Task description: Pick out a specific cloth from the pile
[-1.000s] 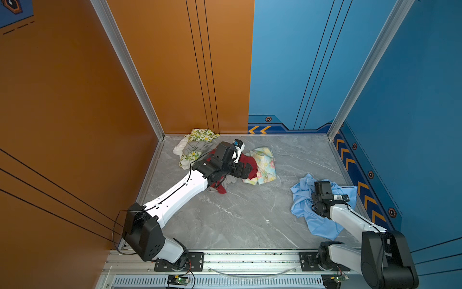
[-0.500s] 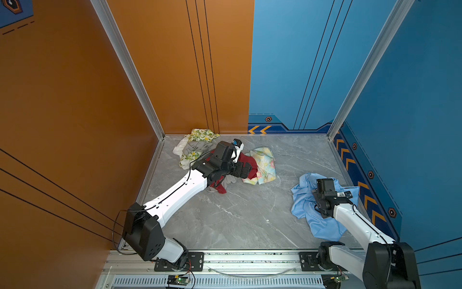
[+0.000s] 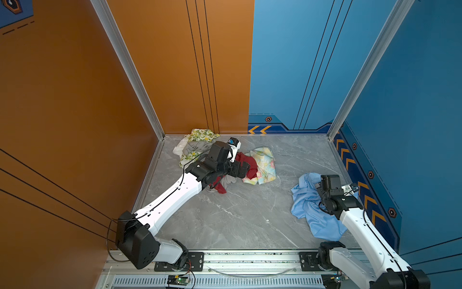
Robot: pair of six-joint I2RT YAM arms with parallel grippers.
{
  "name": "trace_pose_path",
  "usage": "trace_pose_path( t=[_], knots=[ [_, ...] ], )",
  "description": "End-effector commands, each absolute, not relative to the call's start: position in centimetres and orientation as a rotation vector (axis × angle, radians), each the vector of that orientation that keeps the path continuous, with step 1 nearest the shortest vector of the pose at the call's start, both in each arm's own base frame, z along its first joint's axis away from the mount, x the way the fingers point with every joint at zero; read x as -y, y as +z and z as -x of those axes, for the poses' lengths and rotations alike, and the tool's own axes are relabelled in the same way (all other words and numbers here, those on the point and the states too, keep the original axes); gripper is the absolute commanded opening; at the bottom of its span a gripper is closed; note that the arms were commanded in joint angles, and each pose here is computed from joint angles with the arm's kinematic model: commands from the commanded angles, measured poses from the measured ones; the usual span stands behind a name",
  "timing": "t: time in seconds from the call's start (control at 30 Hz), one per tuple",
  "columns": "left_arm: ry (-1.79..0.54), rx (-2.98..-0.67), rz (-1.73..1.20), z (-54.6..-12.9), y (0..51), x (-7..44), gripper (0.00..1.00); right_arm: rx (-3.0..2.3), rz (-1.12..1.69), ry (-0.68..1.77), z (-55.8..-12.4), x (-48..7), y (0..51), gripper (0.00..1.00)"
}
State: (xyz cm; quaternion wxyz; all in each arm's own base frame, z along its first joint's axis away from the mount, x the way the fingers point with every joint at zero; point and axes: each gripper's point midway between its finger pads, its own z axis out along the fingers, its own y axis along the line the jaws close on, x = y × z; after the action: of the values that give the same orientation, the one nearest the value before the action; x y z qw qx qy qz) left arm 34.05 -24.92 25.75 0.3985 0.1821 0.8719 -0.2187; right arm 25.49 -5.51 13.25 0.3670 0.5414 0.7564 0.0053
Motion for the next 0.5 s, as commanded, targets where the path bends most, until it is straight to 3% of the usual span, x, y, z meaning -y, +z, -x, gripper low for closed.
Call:
trace_pose_path(
  t=[0.0,0.47],
  knots=[
    [-0.495,-2.221,-0.412,-33.8,25.5,23.1,0.98,-1.946,-1.303,-0.089,-24.8,6.3,15.7,1.00],
    [-0.424,-2.194,-0.319,-34.3,26.6,19.9,0.98,-1.838,-0.978,-0.194,-26.6,5.3,25.7,1.00]
  ],
)
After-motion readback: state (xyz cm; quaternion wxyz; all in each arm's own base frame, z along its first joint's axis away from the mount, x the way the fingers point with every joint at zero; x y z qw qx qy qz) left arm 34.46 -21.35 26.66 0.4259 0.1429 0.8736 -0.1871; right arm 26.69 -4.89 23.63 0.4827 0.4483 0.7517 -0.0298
